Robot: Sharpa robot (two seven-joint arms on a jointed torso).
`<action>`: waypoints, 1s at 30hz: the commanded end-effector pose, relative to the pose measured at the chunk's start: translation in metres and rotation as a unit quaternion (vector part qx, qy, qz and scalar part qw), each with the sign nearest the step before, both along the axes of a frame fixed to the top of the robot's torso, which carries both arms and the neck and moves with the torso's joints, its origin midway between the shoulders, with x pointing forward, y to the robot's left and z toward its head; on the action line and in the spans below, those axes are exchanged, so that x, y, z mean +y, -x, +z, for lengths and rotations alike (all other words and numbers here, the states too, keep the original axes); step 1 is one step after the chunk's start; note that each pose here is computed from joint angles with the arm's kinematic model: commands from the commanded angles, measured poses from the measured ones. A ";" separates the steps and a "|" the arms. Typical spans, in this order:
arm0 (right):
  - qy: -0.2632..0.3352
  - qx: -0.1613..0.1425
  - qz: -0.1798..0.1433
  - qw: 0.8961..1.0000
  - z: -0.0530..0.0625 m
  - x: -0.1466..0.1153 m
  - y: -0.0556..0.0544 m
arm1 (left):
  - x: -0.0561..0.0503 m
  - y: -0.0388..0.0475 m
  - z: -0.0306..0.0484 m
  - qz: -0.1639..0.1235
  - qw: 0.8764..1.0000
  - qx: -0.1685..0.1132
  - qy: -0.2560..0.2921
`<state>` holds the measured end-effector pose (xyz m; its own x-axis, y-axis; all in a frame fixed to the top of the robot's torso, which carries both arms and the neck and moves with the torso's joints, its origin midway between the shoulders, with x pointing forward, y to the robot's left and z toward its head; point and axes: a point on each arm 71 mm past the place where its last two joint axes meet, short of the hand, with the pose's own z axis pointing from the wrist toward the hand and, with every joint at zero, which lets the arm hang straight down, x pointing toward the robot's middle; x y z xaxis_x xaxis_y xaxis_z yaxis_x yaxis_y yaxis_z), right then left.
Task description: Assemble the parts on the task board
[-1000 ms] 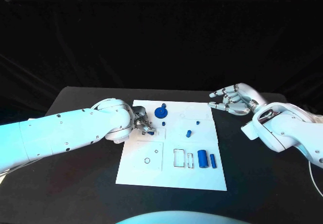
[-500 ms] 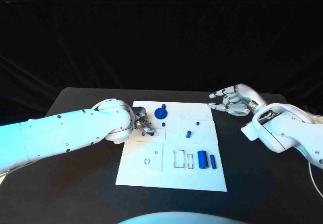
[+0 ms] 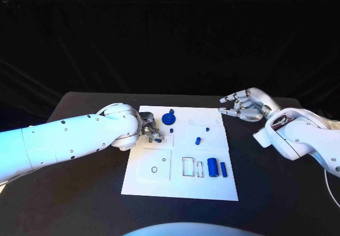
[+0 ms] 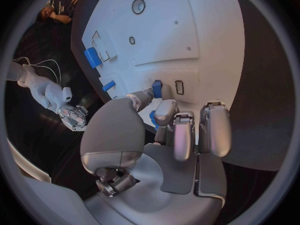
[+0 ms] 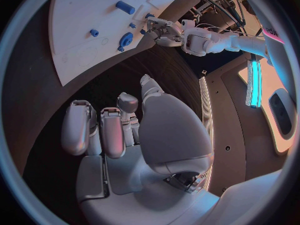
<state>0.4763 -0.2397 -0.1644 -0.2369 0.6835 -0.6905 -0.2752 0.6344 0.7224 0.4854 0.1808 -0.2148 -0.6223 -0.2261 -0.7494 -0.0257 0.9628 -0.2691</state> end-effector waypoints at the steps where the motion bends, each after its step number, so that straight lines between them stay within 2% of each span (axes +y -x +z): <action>1: -0.001 -0.002 0.007 1.000 0.001 0.002 0.001 | -0.002 0.0034 -0.0058 -0.016 0.999 0.025 -0.015; 15: -0.002 -0.005 0.007 1.000 0.001 0.002 0.002 | -0.005 0.0010 -0.0070 -0.018 0.999 0.029 -0.020; 30: -0.002 -0.006 0.007 1.000 0.002 0.002 0.002 | -0.003 -0.0025 -0.0080 -0.013 0.999 0.029 -0.022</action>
